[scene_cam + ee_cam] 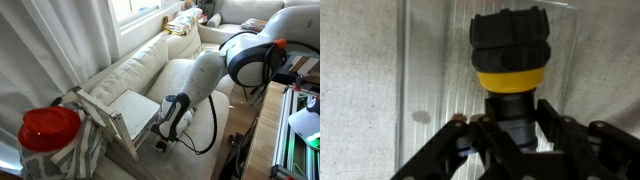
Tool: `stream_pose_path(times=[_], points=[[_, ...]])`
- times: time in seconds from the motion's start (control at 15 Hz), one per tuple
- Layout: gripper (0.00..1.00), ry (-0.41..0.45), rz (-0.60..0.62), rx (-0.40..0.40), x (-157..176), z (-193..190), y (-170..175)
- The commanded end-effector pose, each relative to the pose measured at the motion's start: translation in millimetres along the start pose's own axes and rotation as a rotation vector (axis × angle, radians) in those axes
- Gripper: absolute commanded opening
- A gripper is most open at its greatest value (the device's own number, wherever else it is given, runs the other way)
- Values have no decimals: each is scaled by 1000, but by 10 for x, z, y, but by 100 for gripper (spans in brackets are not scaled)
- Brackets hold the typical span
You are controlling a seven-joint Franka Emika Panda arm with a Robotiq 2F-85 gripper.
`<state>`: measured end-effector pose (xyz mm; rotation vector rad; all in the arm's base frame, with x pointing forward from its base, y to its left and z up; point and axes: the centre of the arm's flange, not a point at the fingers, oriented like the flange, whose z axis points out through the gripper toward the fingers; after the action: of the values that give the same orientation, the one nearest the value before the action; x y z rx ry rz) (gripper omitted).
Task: Remove the black torch from the fridge vegetable box and put it on the pillow, then put the vegetable box on the chair
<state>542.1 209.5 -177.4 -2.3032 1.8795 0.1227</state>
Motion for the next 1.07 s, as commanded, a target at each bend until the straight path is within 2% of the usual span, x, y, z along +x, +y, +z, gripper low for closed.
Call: stream_pose_path(times=[0.0,0.47,0.73,0.93,1.0], points=[[21,-4,42,-20,103,696,-56],[20,-11,40,-27,139,107,-81],[20,-10,12,-33,102,-95,-96],[20,-24,-40,-42,147,-167,-79],[20,-36,-96,-53,165,-189,-69]])
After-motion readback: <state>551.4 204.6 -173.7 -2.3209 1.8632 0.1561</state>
